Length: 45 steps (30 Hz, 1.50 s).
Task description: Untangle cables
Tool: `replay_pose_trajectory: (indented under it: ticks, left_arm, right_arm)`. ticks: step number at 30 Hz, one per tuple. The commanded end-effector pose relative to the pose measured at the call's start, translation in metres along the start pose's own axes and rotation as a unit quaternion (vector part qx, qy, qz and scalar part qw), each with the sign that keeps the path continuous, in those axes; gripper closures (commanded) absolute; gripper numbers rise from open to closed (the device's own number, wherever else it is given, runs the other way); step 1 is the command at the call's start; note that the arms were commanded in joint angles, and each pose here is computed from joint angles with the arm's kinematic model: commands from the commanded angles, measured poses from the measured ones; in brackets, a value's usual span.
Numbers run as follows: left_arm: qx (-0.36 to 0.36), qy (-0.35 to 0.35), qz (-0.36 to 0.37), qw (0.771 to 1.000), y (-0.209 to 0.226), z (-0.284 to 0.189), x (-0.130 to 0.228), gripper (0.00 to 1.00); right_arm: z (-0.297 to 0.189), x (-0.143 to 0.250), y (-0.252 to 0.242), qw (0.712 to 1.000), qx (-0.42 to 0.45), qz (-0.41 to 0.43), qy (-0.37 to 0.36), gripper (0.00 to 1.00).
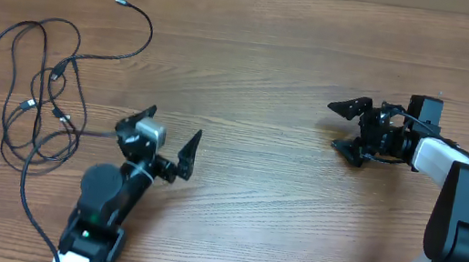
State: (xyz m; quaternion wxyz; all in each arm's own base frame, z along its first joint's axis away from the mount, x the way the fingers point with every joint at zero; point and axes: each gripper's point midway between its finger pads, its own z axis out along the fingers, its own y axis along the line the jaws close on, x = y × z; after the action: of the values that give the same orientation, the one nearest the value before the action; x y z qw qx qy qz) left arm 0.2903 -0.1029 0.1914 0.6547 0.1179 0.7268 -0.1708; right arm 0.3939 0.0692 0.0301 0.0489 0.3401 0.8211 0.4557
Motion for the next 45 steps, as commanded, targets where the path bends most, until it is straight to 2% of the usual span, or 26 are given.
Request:
replay_pose_trajectory:
  ticks: [1,10,21,28,45]
  left_arm:
    - [-0.010,-0.019,-0.005,1.000,0.004,-0.014,0.011,0.01]
    - [-0.042,-0.017,-0.017,0.999,0.018,-0.032,0.031,0.00]
    - [-0.121,0.041,-0.040,0.991,0.053,-0.062,0.063,0.00]
    - [-0.132,-0.021,0.009,0.991,0.056,-0.070,0.033,0.00]
    - [-0.156,-0.019,0.016,0.987,0.065,-0.073,0.033,0.01]
  right_arm:
    - [0.004,-0.009,-0.029,0.999,0.045,0.007,-0.026,0.00]
    - [0.004,-0.009,-0.029,0.999,0.045,0.007,-0.026,0.00]
    - [0.004,-0.009,-0.029,0.999,0.045,0.007,-0.026,0.00]
    - [0.004,-0.009,-0.029,0.999,0.045,0.007,-0.026,0.00]
    - [0.004,-0.009,-0.029,0.999,0.045,0.007,-0.026,0.00]
